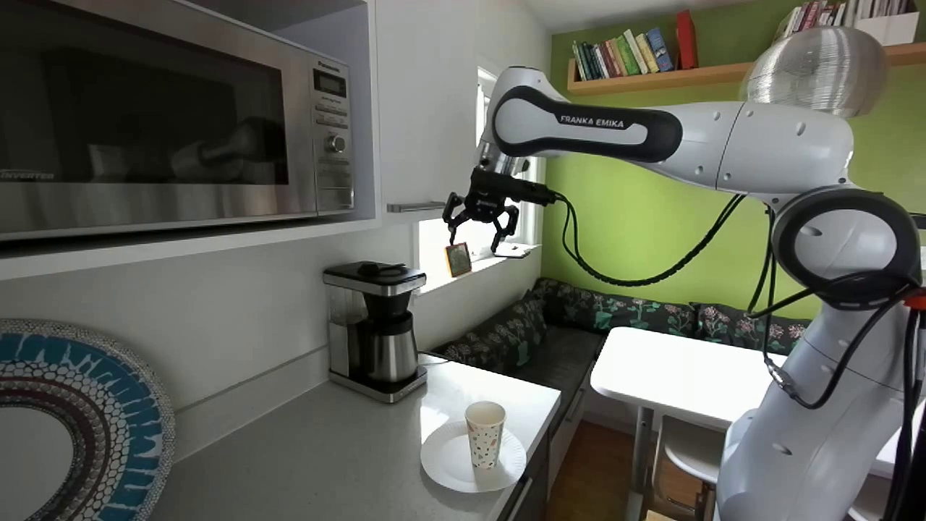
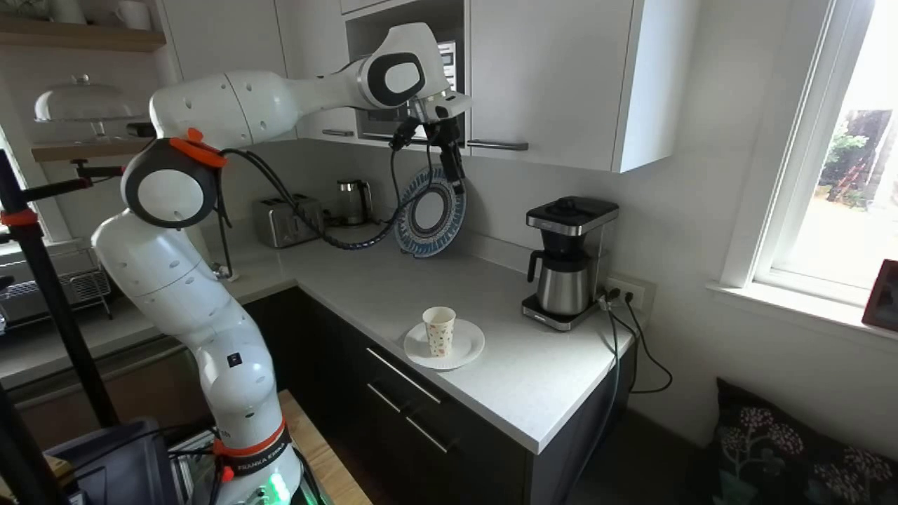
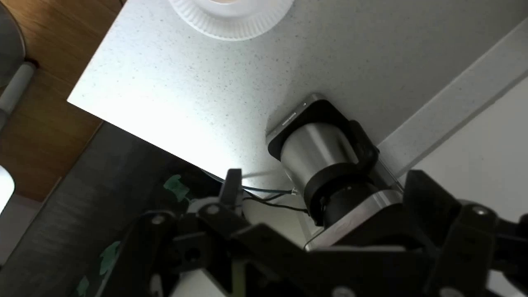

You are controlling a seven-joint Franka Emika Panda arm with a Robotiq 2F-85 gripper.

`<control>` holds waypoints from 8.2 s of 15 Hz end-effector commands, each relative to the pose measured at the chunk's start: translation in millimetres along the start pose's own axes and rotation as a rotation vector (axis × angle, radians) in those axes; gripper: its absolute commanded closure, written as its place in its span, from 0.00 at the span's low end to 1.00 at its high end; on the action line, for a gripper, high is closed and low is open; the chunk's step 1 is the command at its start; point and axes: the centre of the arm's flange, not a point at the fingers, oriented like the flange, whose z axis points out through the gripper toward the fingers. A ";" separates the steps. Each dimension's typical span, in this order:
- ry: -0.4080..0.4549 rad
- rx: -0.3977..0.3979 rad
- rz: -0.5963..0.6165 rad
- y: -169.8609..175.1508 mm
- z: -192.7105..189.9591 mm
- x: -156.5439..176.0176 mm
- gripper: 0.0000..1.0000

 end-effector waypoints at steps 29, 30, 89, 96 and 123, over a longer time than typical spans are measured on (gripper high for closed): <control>-0.035 0.373 0.331 -55.5 -15.4 52.2 0.00; -0.039 0.367 0.337 -56.5 -12.5 52.7 0.00; -0.093 0.045 -0.232 181.0 -16.7 65.5 0.00; -0.039 0.061 -0.177 229.5 -21.6 69.6 0.00; 0.047 0.469 -0.038 214.5 -43.6 99.3 0.00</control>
